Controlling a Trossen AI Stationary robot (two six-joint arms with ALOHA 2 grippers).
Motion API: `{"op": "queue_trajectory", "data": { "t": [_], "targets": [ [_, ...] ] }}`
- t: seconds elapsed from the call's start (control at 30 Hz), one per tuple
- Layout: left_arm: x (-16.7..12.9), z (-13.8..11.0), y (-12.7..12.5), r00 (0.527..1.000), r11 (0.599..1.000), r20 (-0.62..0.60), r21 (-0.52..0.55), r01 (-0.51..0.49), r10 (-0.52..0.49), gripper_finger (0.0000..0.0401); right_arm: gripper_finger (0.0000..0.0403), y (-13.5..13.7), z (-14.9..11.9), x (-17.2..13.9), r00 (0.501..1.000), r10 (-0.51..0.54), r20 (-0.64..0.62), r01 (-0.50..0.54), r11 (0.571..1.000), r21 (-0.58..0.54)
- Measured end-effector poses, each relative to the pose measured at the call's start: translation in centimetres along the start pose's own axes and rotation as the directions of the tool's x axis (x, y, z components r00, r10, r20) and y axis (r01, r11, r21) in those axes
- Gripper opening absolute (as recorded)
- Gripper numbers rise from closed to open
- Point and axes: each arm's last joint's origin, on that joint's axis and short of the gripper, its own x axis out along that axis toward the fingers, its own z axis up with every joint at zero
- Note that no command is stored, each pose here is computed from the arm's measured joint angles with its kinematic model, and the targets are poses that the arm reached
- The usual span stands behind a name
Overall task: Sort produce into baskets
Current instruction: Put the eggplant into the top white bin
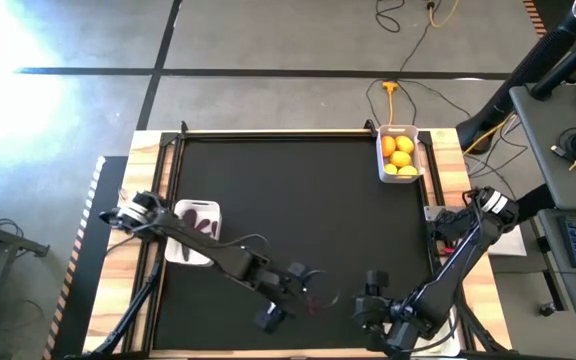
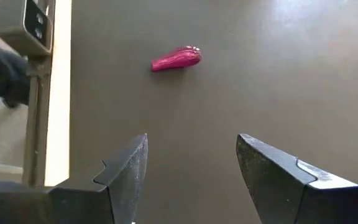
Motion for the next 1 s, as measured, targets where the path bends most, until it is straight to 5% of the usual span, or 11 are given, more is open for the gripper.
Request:
{"op": "queue_trajectory", "data": {
  "t": [0.3,1.0],
  "targets": [
    [3.8,-1.3,0.4,0.992,0.978,-0.125,0.206,0.043,-0.017,0.0195,0.0238,0.0,0.3,-0.2,0.999,-0.027,0.042,0.023,0.994,0.109],
    [6.7,-3.1,3.0,0.993,0.932,-0.117,0.36,0.03,0.013,0.0195,0.0238,-0.1,0.4,-0.2,0.998,-0.039,0.051,0.031,0.988,0.152]
  ]
}}
